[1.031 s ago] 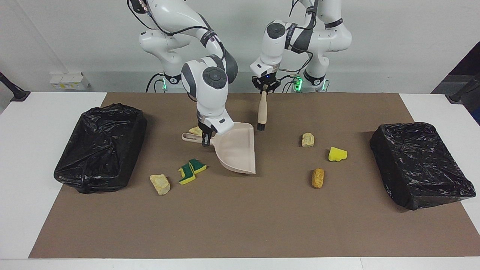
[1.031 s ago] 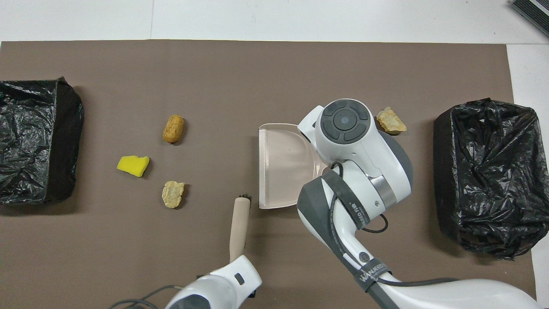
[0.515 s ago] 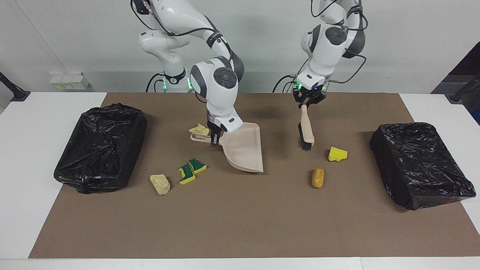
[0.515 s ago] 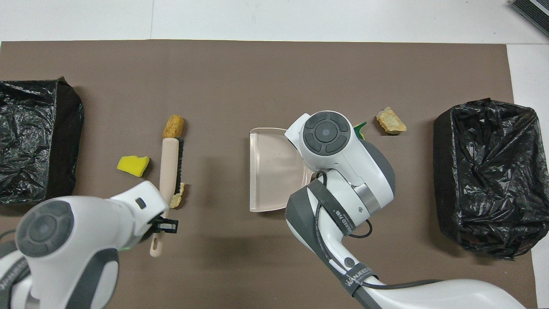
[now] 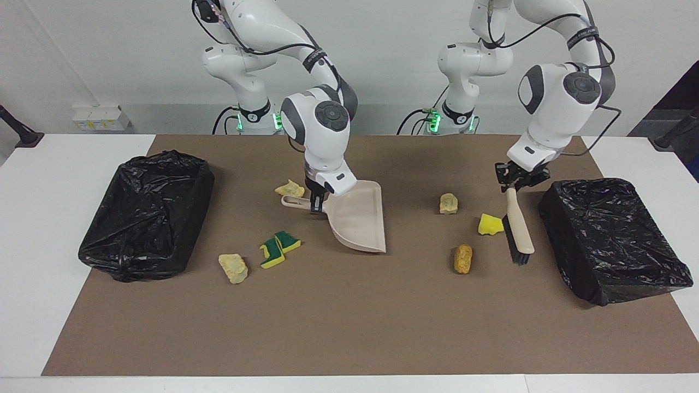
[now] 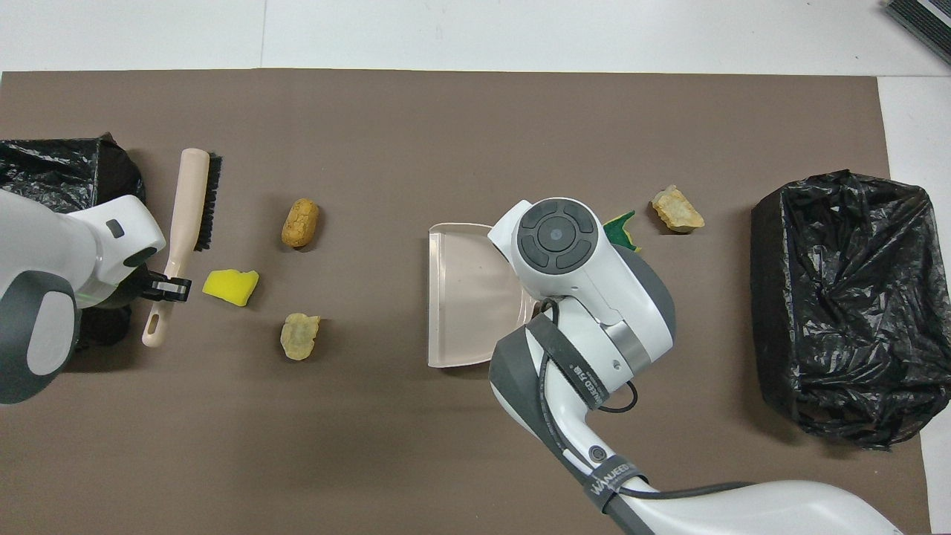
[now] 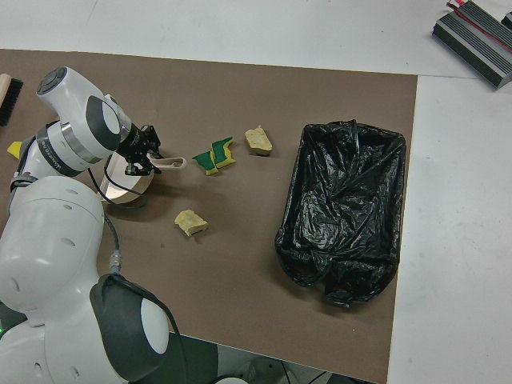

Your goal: Sweep and dump trash in bin

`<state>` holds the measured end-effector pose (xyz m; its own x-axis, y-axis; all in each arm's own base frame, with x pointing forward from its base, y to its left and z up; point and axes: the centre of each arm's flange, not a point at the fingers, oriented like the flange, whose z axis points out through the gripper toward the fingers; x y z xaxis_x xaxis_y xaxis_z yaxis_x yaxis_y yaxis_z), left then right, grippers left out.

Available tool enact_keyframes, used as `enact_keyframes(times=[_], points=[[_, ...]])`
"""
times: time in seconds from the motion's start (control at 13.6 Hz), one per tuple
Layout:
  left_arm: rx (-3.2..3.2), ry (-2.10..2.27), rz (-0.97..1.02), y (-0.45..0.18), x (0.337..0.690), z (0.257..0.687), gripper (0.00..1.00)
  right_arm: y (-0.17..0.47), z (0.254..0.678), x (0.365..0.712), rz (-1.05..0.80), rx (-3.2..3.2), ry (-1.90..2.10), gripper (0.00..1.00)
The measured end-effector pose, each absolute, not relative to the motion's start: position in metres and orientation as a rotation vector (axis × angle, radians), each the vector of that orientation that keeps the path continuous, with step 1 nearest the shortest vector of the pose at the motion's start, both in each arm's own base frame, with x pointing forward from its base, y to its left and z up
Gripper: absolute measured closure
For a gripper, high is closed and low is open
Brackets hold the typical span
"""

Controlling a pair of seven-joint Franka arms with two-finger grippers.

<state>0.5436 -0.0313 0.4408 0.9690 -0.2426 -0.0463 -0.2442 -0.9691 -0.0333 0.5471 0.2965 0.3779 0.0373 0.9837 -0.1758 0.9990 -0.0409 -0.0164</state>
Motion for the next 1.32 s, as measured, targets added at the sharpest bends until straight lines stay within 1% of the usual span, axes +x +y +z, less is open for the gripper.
enact_keyframes(times=[0.15,0.22,0.52,0.66,0.81,1.32], points=[[-3.063,0.369,0.118,-0.014,0.560,0.421,0.74,0.306,0.371,0.543,-0.199,2.190,2.084,0.68],[-3.063,0.356,0.159,-0.006,0.561,0.410,0.74,0.310,0.367,0.542,-0.181,2.193,2.081,0.68],[-3.062,0.347,0.302,0.001,0.540,0.377,0.74,0.335,0.346,0.529,-0.186,2.234,2.036,0.68],[-3.056,0.365,0.376,-0.005,0.527,0.371,0.74,0.335,0.345,0.529,-0.199,2.208,2.034,0.68],[-3.043,0.376,0.435,-0.024,0.513,0.372,0.74,0.331,0.345,0.530,-0.219,2.190,2.027,0.68],[-3.031,0.109,0.437,-0.145,0.471,0.371,0.74,0.330,0.345,0.530,-0.225,2.185,2.025,0.68]])
